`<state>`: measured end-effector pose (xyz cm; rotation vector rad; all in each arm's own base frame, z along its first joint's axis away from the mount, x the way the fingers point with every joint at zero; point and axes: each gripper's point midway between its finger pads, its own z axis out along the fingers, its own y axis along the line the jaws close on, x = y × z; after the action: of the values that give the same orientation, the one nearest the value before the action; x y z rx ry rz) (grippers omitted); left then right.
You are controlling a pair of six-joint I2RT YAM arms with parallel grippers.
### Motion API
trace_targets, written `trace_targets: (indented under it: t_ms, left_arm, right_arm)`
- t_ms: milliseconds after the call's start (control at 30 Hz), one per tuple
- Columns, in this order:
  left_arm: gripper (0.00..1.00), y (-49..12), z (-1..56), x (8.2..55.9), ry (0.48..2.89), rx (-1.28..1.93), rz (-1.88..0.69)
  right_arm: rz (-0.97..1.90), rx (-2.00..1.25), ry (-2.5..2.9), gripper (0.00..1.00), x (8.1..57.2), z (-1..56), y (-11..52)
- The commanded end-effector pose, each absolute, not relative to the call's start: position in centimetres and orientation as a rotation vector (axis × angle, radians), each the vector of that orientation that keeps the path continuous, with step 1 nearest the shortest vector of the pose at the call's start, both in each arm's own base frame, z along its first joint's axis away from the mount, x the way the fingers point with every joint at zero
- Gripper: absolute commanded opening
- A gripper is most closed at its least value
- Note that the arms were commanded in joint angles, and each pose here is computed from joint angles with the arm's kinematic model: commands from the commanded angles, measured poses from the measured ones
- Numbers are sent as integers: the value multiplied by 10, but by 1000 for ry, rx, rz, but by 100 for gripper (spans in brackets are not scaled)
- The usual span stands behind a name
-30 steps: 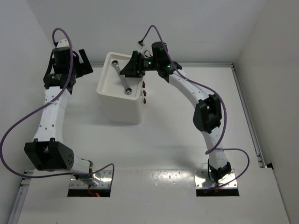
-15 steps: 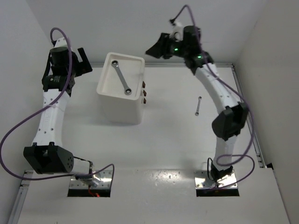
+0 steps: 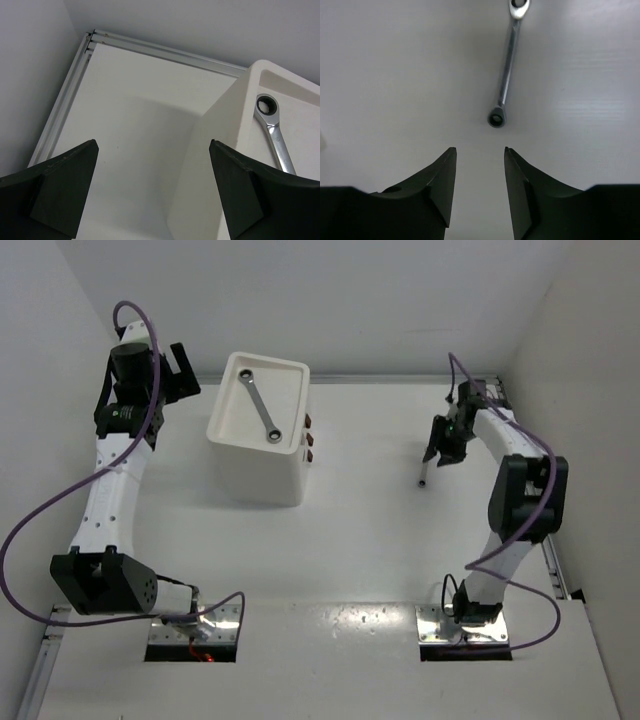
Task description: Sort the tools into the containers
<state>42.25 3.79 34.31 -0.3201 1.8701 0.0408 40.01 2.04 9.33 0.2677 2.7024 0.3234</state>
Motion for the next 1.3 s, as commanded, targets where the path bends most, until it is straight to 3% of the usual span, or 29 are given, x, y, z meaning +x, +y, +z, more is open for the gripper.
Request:
trace_targets:
  t_ms: [0,333,1033,1267]
  left_arm:
    - [100,38,365,421,1794,-312,48]
    - [100,44,353,419,1820,-334,80]
    - [100,50,340,421,1850,-361,122]
    - [100,54,338,419,1855,-377,145]
  right_arm:
    - [337,233,2743,42,398,83,25]
    - [228,268,2797,42,437,45,13]
    - [144,344,2918,42,436,-11,5]
    - [39,306,2960,36,425,-21,8]
